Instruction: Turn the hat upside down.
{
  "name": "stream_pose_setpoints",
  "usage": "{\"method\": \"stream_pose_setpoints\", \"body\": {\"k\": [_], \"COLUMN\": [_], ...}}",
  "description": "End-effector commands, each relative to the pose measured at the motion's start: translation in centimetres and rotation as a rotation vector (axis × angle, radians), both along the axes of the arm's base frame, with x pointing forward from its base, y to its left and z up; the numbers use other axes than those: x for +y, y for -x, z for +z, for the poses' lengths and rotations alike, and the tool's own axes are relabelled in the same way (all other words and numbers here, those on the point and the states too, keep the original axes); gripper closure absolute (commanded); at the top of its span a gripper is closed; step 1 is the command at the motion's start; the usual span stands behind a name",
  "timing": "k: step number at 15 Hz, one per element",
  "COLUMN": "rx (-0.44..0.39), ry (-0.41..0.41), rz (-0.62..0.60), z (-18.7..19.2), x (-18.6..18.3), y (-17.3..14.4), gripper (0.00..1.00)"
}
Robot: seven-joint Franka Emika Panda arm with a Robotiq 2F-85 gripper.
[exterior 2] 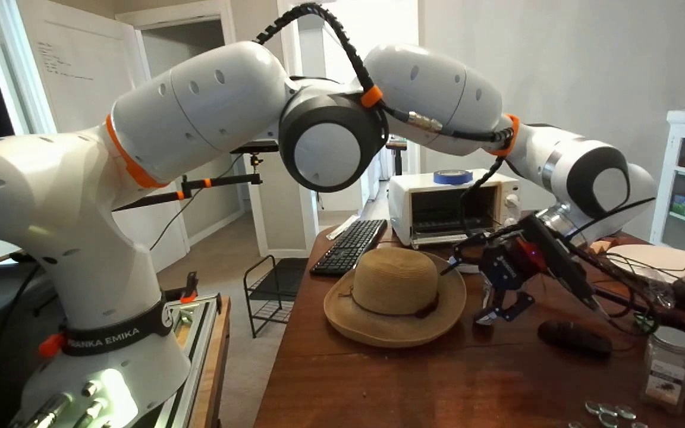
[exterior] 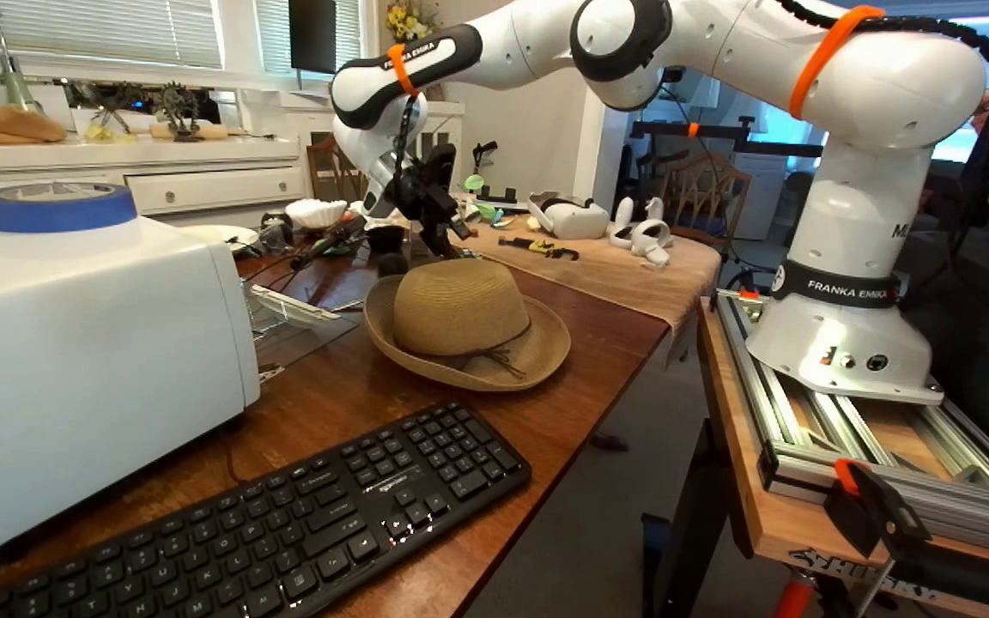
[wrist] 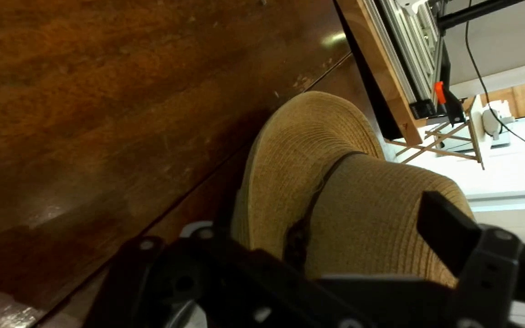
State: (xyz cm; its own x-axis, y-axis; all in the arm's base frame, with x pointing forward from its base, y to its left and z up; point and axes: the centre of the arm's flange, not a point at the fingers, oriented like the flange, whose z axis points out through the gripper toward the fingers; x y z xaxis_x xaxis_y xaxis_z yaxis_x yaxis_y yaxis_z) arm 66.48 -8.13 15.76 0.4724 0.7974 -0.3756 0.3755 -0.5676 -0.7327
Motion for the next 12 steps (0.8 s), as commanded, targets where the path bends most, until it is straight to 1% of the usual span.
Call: {"method": "stream_pose_setpoints", "body": {"k": [1, 5, 8, 12], "rx": [-0.005, -0.013, -0.048, -0.088], "ry": [-0.012, -0.008, 0.004, -0.007], "rz": [0.037, 0.022, -0.008, -0.040], "z": [-1.8, -2.8, -2.9, -2.9], "x": [0.6, 1.0, 1.6, 1.8], "y": [0.3, 0.2, 0.1, -0.2], "gripper": [0.00, 0.00, 0.00, 0.00]}}
